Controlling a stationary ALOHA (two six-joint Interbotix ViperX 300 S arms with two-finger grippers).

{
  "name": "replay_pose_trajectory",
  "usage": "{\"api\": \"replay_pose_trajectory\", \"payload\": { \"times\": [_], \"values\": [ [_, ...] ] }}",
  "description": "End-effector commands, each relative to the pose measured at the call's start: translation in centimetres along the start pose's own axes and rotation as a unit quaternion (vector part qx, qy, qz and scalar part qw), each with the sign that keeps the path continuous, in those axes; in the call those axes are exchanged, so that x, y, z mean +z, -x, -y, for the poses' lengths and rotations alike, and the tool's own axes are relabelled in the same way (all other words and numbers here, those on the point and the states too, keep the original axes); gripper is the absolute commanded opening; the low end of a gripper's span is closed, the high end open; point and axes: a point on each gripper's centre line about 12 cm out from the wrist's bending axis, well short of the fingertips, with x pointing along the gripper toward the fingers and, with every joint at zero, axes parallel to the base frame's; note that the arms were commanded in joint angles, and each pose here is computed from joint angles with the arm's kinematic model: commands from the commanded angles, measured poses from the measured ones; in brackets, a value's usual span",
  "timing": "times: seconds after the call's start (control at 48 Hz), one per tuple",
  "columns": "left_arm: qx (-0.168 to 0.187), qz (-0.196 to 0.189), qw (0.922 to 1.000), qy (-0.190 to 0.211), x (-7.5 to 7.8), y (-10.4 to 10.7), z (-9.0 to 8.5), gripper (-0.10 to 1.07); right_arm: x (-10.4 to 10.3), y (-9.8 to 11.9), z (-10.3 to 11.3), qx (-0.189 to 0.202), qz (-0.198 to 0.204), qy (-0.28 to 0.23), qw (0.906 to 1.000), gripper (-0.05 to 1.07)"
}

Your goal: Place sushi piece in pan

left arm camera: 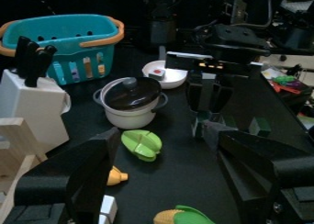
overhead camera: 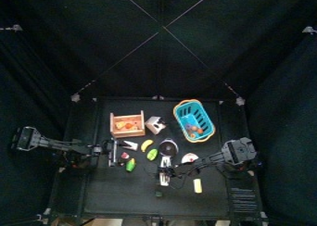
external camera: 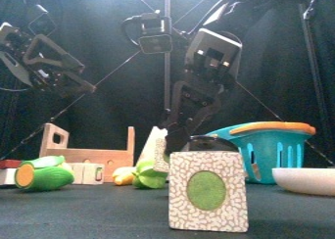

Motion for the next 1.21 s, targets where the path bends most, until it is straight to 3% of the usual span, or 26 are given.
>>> {"api": "replay_pose_trajectory", "payload": {
  "times": [0.0,0.458,1.188],
  "values": [
    [0.000,0.006,1.0000,0.001,0.4,-0.2,0.0,1.03,1.9,2.0,0.0,0.008,0.033,-0.008,0.9994,0.53],
    [0.000,0.007,1.0000,0.000,0.4,-0.2,0.0,1.03,2.3,5.5,0.1,0.021,0.063,-0.020,0.9976,0.53],
    [0.001,0.007,1.0000,0.002,0.4,-0.2,0.0,1.03,-3.6,11.3,1.8,0.053,0.050,-0.078,0.9943,0.53]
  ]
}}
